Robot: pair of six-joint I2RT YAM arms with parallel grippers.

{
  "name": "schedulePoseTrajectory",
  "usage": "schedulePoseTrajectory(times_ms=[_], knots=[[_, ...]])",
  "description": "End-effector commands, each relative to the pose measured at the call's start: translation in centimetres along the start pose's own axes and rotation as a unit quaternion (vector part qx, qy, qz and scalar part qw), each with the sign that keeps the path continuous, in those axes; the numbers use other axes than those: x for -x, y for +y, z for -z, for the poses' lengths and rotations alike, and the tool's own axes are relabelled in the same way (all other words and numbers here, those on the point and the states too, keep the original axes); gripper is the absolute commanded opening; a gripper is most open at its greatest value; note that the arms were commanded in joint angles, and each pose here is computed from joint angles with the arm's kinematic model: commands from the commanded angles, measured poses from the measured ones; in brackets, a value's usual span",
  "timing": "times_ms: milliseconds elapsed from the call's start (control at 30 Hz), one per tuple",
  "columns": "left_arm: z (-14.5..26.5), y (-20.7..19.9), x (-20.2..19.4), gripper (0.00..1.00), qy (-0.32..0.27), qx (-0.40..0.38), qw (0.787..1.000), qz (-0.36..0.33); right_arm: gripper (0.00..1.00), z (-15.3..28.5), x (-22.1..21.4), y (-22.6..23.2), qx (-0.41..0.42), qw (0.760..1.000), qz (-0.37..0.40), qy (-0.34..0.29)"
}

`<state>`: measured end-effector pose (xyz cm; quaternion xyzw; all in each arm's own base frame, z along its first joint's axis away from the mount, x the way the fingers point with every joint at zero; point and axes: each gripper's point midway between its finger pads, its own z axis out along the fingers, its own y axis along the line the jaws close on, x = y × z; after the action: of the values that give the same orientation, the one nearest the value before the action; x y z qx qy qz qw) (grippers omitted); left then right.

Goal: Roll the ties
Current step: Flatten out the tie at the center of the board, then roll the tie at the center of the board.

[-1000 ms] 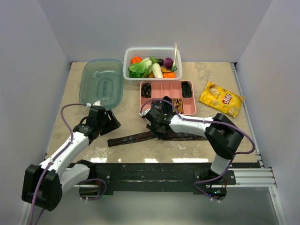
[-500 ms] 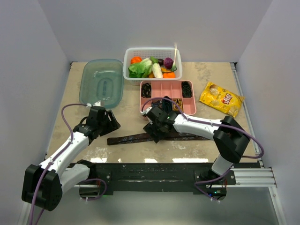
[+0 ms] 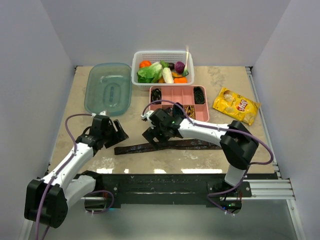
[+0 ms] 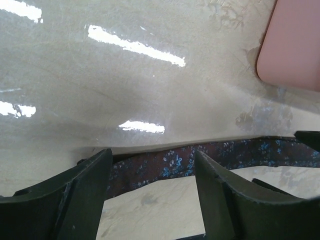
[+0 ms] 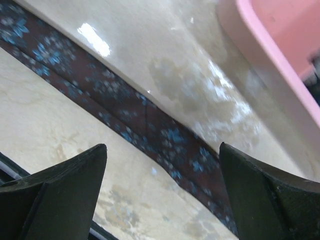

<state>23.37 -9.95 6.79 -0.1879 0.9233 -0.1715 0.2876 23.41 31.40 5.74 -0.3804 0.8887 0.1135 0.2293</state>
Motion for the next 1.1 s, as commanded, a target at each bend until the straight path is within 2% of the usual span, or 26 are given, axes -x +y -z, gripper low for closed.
schedulePoseTrajectory(times_ms=[0,300,500,833,1067], knots=[[0.7,-0.7,-0.1,0.73,0.007,-0.035,0.999,0.037,0.98,-0.3,4.1,2.7,0.046,0.997,0.037,-0.049],[2.3,-0.8,1.0,0.86,0.002,-0.035,0.998,0.059,0.99,-3.1,5.0,7.2,0.088,0.992,0.074,-0.054],[2.6,0.1,1.1,0.86,0.015,-0.034,0.995,0.092,0.95,-4.8,4.3,9.0,0.088,0.991,0.090,-0.047],[3.2,2.2,2.1,0.82,-0.006,-0.005,0.993,0.117,0.90,-7.1,4.2,5.5,-0.040,0.998,0.046,-0.029],[2.0,2.2,1.6,0.82,-0.002,-0.023,0.993,0.115,0.89,-8.0,4.3,6.2,-0.032,0.999,0.014,-0.016]])
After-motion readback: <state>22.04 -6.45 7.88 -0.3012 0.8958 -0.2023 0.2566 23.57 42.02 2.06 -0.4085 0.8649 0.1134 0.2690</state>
